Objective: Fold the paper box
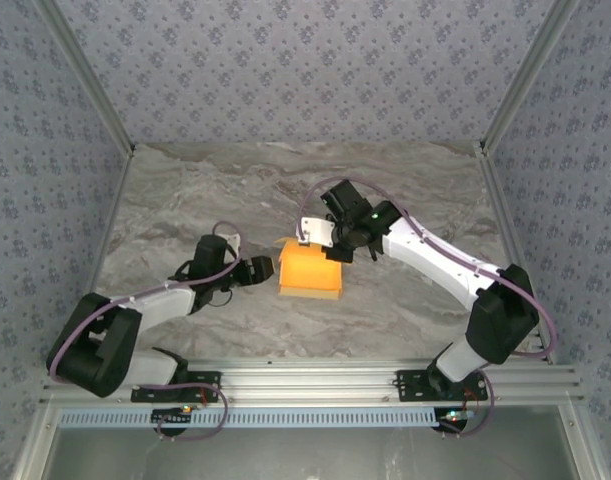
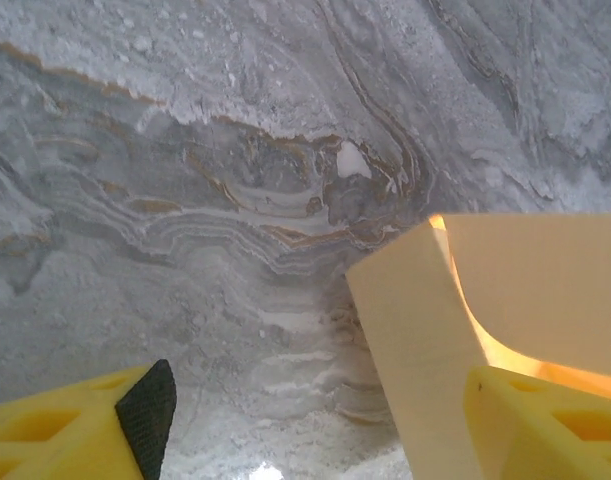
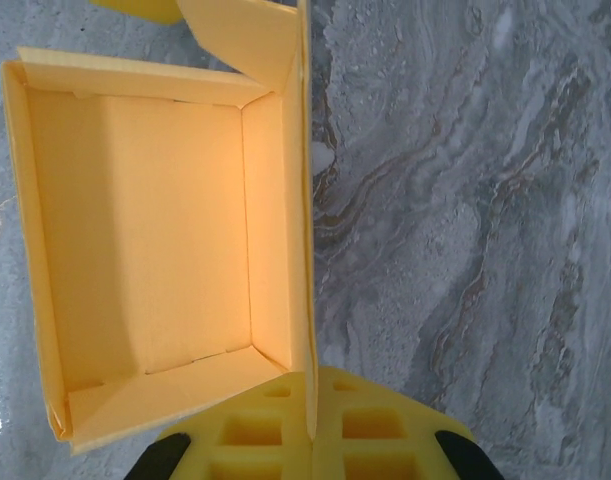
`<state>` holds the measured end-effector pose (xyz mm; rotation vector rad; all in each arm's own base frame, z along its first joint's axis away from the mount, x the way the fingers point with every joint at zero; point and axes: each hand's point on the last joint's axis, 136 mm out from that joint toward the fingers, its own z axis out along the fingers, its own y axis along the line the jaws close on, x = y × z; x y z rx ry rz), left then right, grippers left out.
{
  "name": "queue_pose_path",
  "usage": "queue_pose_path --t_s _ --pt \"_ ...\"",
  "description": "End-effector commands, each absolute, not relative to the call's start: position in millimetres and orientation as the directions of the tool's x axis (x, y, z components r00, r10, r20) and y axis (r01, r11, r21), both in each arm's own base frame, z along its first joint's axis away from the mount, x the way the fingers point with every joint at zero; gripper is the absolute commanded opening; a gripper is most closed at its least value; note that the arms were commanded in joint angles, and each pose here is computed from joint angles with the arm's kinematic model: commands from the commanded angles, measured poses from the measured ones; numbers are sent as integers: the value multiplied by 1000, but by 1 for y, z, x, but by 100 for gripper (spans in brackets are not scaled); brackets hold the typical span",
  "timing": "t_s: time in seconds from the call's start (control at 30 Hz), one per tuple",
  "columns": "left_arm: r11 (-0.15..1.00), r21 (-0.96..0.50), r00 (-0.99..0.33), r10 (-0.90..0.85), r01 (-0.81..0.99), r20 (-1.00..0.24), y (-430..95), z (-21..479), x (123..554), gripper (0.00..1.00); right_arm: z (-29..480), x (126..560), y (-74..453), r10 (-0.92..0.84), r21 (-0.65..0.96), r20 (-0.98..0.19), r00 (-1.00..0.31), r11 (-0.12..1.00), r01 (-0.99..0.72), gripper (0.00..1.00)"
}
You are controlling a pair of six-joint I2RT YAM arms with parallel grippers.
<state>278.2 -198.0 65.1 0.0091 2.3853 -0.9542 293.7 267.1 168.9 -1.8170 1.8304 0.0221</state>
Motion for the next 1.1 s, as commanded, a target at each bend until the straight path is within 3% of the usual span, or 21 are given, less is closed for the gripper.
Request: queue_pose_path --t_s 0.0,0.1,0.3,0.53,0.77,0.83,0.93,1.07 --pt "616 -710 -810 -189 342 -555 -220 94 270 88 180 293 275 -898 -421 -405 172 16 -907 1" --pt "569 -735 -800 -207 369 -563 -229 105 262 95 185 293 268 -898 -460 -400 185 22 -887 0" --pt "500 -735 -773 -185 458 -607 -241 137 256 97 208 287 263 -835 -496 -505 221 71 -866 0" --pt "584 -672 -760 -138 456 -636 -234 124 262 91 206 278 256 -829 -473 -514 221 59 -879 1" --pt "637 -630 -726 -157 444 -670 -222 131 264 91 191 282 261 -858 -473 -469 209 45 -880 10" --pt "680 -630 -734 -198 375 -650 -209 126 268 87 189 288 265 -857 -464 -483 181 75 -883 16" --pt "710 -630 -712 -262 315 -651 -194 121 270 87 189 288 269 -839 -390 -536 95 146 -909 46" --pt "722 -610 -677 -271 327 -684 -187 130 266 89 234 286 276 -693 -288 -721 33 256 -923 51"
